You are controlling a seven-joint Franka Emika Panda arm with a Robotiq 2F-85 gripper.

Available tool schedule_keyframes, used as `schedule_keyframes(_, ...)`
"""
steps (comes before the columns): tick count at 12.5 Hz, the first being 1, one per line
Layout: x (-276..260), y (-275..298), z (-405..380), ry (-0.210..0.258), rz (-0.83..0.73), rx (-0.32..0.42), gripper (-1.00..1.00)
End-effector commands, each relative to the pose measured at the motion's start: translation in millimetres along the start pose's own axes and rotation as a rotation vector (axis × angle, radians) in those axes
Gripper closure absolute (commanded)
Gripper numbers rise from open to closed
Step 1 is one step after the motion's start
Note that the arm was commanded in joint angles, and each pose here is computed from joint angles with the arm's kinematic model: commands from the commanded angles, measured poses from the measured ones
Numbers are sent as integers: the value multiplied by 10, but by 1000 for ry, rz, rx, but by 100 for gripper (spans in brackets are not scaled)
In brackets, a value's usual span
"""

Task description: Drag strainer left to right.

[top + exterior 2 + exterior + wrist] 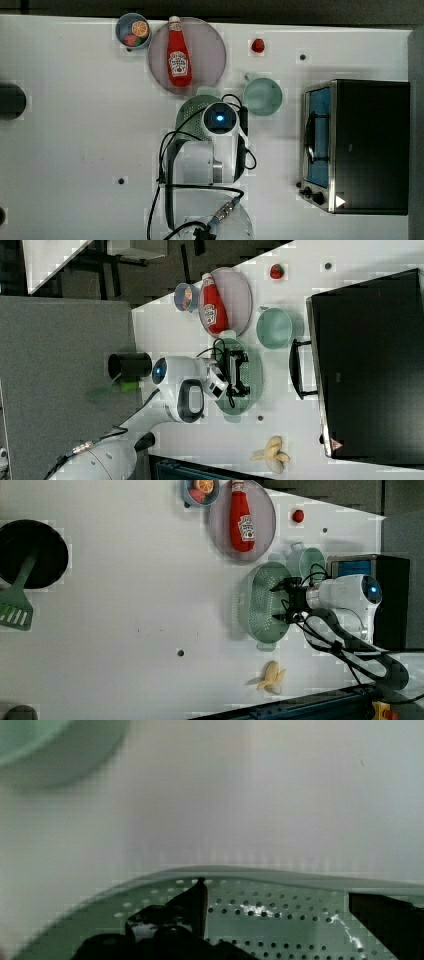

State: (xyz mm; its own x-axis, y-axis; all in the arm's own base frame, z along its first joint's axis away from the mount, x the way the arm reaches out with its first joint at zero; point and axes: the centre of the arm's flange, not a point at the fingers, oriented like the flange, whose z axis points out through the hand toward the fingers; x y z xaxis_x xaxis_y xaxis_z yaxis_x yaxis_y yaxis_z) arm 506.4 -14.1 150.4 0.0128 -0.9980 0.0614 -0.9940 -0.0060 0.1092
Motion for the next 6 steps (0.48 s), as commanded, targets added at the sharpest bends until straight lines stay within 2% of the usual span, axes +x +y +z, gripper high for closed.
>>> schedule_keyframes(1, -222, -131, -392, -13, -167, 91, -100)
schedule_keyframes(4, -525, -154, -929, -23, -319, 165, -100)
schedule_keyframes(6, -544, -178, -1356, -10, -474, 192, -100)
